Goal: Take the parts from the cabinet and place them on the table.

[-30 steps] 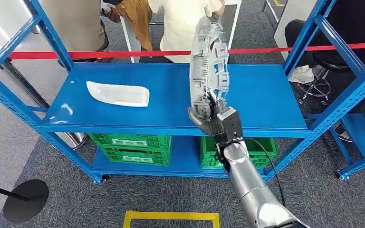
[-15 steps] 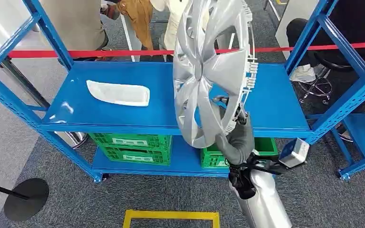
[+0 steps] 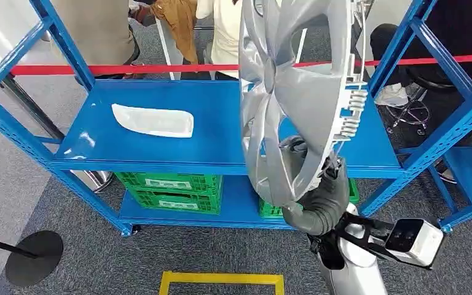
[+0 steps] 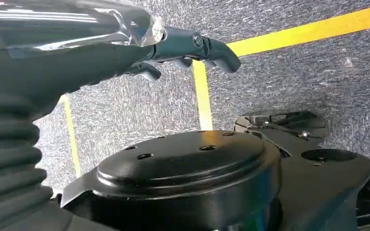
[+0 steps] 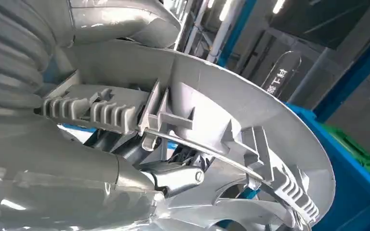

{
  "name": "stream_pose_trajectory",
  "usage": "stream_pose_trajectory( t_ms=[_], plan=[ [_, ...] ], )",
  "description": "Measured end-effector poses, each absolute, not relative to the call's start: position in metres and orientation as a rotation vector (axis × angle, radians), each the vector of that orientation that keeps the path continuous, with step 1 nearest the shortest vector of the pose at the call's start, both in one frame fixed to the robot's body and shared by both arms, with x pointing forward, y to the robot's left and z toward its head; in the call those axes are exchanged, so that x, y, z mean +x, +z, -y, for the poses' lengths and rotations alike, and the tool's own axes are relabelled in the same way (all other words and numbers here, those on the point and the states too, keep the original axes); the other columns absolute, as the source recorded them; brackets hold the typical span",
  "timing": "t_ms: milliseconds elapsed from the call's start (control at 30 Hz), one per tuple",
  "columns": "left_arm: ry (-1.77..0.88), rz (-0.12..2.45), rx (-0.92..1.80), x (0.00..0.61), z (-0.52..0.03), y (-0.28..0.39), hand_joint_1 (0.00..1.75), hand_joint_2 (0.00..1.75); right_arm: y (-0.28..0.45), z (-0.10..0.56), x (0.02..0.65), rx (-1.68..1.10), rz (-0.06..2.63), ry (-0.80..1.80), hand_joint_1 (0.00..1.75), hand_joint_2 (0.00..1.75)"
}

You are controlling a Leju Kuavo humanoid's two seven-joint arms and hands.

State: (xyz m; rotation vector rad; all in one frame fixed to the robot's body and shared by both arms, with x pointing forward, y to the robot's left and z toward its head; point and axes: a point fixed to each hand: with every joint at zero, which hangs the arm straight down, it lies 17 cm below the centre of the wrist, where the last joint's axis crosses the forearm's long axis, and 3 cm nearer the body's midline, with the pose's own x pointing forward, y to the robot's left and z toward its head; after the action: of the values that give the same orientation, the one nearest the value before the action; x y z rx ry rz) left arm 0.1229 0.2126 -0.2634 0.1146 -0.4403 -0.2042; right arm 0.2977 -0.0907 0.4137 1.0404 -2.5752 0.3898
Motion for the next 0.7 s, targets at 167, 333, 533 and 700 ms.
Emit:
stream_pose_trajectory(
  t_ms=[167, 333, 533, 700],
  plan=[
    [-0.187, 0.452, 0.107, 0.131, -0.213, -0.262, 0.0, 1.75, 0.417, 0.091, 0.297, 1.035, 2.586, 0.399, 1.75, 1.75],
    [-0.152, 0.47, 0.103, 0.139, -0.214, -0.26, 0.0, 1.75, 0.417, 0.092, 0.3, 1.01, 2.589, 0.393, 1.75, 1.75],
    [-0.126, 0.465, 0.103, 0.139, -0.216, -0.26, 0.0, 1.75, 0.417, 0.092, 0.302, 0.975, 2.598, 0.396, 1.75, 1.75],
    [-0.132, 0.454, 0.107, 0.138, -0.217, -0.261, 0.0, 1.75, 0.418, 0.092, 0.305, 0.941, 2.609, 0.39, 1.75, 1.75]
  ],
)
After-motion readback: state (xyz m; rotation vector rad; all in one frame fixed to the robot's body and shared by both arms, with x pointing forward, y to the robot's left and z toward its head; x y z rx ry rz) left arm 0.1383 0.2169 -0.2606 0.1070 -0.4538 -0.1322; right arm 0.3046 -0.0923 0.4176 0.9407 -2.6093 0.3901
